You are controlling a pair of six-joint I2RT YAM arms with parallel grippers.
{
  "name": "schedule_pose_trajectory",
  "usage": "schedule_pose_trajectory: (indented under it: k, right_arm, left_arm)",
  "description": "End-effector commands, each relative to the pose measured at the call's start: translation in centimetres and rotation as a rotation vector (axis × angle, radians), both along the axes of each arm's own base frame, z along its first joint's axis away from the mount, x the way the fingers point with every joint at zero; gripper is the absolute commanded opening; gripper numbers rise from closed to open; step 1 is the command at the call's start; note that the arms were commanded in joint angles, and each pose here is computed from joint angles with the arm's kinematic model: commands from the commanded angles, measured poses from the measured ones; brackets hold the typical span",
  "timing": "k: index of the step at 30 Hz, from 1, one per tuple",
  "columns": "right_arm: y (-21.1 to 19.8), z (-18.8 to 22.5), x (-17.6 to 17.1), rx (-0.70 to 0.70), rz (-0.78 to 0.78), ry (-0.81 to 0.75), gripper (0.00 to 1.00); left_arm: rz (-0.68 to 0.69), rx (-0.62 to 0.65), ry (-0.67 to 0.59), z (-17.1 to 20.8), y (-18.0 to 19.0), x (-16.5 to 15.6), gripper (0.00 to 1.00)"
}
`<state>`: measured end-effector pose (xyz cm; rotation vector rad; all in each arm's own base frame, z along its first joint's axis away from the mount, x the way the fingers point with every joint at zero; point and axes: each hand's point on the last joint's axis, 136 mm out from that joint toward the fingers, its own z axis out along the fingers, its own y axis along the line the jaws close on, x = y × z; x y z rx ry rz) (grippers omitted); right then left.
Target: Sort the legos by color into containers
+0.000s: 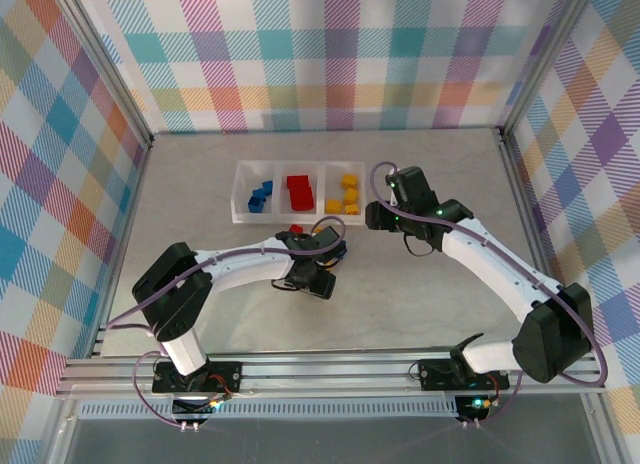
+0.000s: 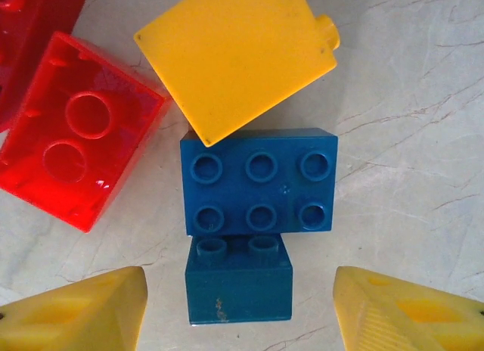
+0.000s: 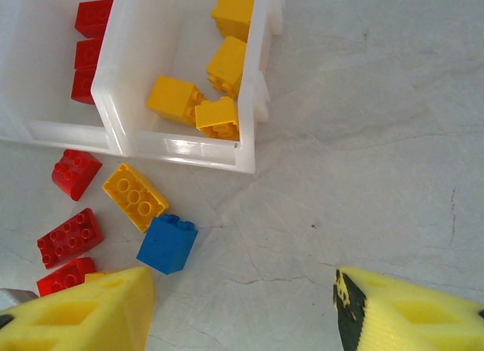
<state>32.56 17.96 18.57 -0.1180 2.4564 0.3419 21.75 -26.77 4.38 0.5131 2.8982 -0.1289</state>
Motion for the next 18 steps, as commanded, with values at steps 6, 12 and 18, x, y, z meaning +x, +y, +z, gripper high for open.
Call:
schedule_pose_trajectory:
  k: [6,12,18]
  right_arm:
    - [-1.27,-0.26,-0.60,-0.016,-0.031,0.008,0.65]
    - [-1.43,-0.24,-0.63,-0.014,-0.034,0.005,0.65]
    - [-1.64,-0.32,-0.71,-0.018,-0.035,0.003,0.65]
  left_arm:
    - [-0.024,0.022,0.011,-0.19,-0.10,-0.25,0.54]
    - [-0.025,0.032,0.024,-0.71,-0.02,-0.42,0.44]
    - [-0.024,0.034,0.009,0.08,0.25,-0.33,0.33]
